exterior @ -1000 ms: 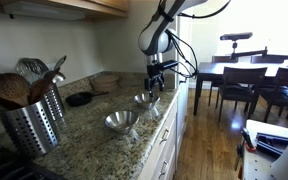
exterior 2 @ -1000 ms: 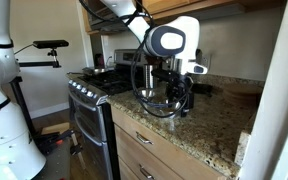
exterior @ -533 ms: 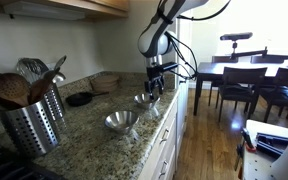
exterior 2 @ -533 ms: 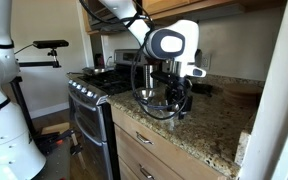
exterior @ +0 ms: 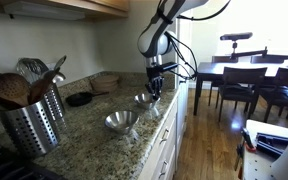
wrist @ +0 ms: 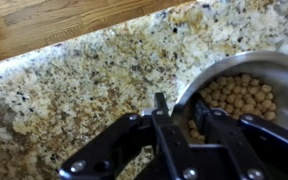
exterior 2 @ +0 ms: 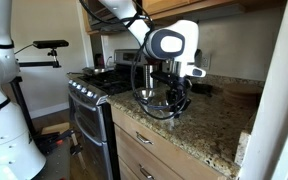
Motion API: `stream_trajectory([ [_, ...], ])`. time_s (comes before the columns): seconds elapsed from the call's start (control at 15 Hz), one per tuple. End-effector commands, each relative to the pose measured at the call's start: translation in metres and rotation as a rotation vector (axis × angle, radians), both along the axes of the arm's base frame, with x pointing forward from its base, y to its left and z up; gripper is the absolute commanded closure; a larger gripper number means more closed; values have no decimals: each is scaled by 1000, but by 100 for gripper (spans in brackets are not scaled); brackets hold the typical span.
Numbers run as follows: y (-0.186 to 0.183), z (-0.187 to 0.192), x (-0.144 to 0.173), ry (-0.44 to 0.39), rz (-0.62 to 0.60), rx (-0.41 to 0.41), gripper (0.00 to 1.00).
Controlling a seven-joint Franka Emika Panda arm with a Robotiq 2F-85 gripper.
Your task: Pour the contents in the bowl on the right into the bowl on the left
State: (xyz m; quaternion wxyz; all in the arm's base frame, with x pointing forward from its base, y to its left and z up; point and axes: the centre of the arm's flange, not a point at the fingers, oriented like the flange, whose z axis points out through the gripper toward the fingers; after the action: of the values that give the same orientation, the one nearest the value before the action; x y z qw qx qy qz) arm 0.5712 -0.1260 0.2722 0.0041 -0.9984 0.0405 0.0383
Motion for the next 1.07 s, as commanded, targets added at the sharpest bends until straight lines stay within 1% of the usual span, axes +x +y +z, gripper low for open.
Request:
stream_trajectory([
  [0.0, -2, 1, 1, -9, 3, 11, 92],
  [0.13, -3, 5, 1, -16, 1, 10, 93],
  [0.2, -3, 7, 2, -20, 0, 9, 90],
  [0.53, -4, 20, 3, -36, -3, 3, 91],
  [0.8, -3, 34, 5, -41, -1, -32, 92],
  [1.0, 0, 47, 4, -52, 4, -40, 92],
])
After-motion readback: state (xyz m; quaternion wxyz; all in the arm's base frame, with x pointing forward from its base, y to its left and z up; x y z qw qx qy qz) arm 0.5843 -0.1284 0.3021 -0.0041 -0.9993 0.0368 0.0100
